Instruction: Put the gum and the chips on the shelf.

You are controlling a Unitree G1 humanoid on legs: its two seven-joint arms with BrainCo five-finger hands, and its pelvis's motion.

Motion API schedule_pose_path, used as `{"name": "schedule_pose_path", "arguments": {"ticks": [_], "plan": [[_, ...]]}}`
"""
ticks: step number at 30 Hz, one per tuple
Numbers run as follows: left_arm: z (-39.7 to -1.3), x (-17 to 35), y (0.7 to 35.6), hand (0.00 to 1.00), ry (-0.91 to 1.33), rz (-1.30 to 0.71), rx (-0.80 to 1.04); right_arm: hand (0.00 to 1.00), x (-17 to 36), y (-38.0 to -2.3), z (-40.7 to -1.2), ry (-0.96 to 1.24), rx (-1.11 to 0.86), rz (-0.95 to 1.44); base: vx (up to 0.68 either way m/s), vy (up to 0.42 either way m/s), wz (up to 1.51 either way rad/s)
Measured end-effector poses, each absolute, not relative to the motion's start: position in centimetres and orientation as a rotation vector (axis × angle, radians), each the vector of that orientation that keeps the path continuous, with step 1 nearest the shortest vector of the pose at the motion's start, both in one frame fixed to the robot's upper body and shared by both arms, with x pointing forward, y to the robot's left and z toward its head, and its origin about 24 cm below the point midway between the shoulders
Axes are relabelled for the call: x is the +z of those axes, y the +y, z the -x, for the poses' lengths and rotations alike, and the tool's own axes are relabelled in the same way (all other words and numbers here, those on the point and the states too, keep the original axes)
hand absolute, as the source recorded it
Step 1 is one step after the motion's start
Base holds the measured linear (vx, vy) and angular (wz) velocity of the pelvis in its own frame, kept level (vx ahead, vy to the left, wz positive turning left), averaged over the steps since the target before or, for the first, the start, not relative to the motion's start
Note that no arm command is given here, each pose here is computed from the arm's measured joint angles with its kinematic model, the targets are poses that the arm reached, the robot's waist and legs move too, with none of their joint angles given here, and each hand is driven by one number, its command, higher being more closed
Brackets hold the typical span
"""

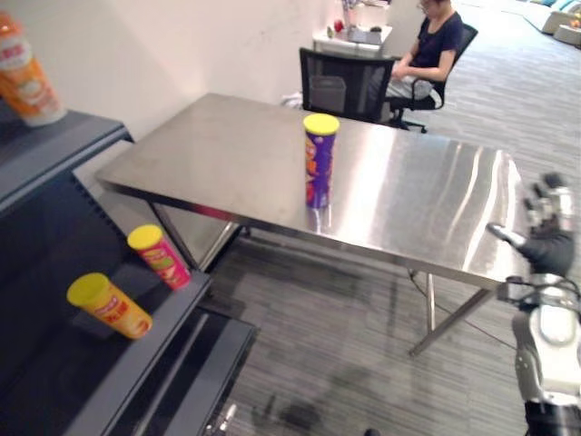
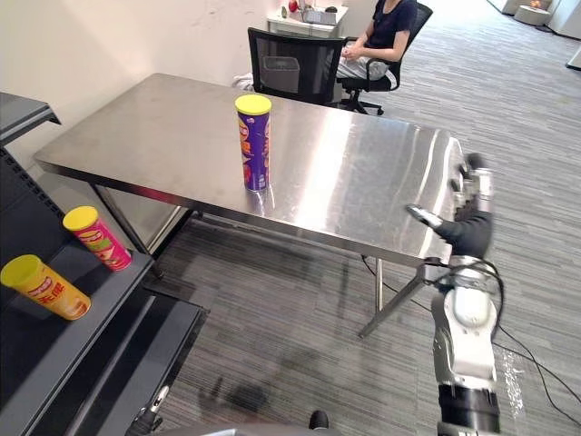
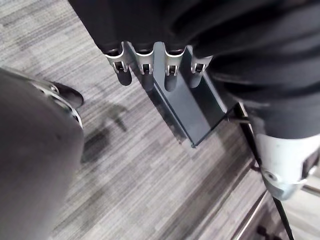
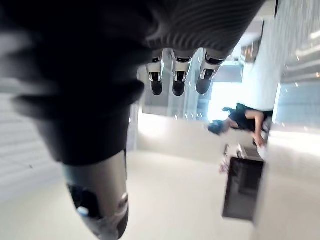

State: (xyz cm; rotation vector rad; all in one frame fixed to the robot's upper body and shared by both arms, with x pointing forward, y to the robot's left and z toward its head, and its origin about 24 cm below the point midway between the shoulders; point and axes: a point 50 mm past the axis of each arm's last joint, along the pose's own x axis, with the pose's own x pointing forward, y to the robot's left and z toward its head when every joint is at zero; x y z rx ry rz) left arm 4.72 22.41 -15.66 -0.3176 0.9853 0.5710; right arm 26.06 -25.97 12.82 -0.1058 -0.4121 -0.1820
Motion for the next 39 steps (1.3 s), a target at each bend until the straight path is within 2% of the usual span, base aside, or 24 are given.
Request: {"name": "schedule_pose_path", "arguments": {"ticks": [8,19,39], "plan": [[-4.1,-15.8,22.1,0.0,1.023,0.306,0.551,0.0,12.8,-24.2,-31.0,-0.316,-0.086,0.106,-0.02,0.012,0.34],[-3.9,-15.8,22.1,0.0,1.026,0.293,0.535,0.0,14.3,-23.4,-35.0,-0.261,-0.122,0.082,-0.03,0.018,0.2],[-4.4,-15.7,21.8,0.0,1.012,0.291,0.491,0.0,16.6,-24.0,-37.8,-0.223,-0.243,-0.015,-0.01,0.002,0.09]]}}
